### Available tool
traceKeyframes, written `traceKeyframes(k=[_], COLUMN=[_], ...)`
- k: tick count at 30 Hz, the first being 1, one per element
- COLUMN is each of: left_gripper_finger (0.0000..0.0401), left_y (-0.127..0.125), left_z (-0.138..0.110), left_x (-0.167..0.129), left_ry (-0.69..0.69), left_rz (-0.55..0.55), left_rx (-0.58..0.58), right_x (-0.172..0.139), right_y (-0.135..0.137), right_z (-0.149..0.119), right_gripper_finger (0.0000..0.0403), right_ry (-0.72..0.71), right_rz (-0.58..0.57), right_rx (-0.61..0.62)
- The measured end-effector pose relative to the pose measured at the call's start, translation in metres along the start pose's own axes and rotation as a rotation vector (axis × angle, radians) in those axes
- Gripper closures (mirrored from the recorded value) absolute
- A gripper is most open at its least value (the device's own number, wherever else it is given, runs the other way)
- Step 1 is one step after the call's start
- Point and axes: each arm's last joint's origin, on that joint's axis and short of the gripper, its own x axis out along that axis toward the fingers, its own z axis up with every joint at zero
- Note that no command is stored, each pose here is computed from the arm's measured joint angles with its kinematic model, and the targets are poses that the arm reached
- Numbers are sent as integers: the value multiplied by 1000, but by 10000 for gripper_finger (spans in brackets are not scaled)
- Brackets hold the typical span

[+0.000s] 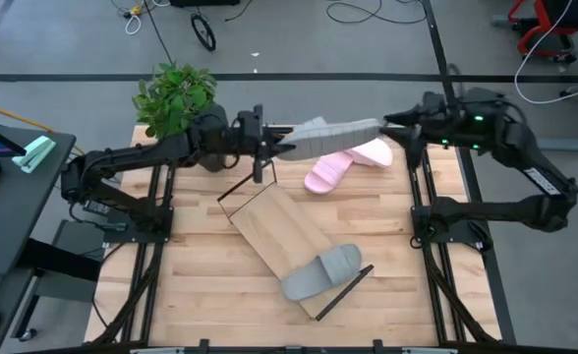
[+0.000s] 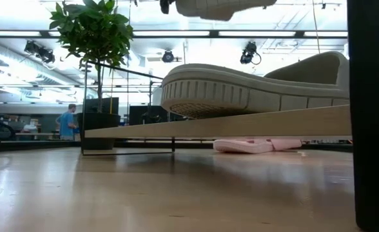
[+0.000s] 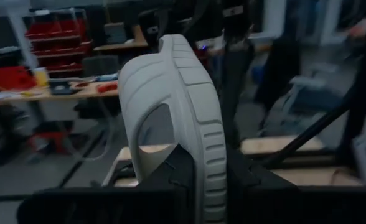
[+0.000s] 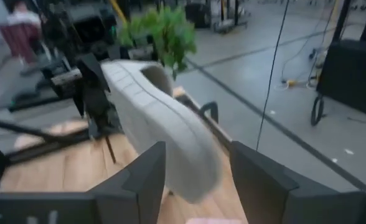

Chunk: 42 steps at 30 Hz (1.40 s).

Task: Pick and place slides into the shelf
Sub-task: Put the gray slide on the shelf

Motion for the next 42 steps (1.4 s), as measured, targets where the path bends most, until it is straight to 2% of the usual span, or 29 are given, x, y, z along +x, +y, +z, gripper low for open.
traceKeyframes(k=[5,8,12,22,27,35,39,42], left_gripper_finger=[357,357,357,357,357,357,357,357], left_y=[11,15,19,13,11,12,13,14], left_z=[14,21,24,20,16,15,15,15], left_x=[-5,-8,-8,9,15,19,19,18], left_ry=[-154,-220,-265,-378,-393,-427,-444,-447], left_rz=[-80,-90,-84,-151,-145,-142,-118,-106], left_rx=[-59,-76,-101,-167,-191,-210,-211,-223], right_x=[-25,-33,-35,2,14,22,17,8], right_y=[1,2,4,4,5,6,9,10], right_z=[1,1,2,-4,-4,-7,-9,-8], right_gripper_finger=[214,205,198,197,197,197,197,197], right_ry=[-70,-89,-145,-405,-558,-526,-489,-518], right_rz=[-3,15,55,203,346,468,543,552], right_rx=[86,148,173,165,185,205,200,183])
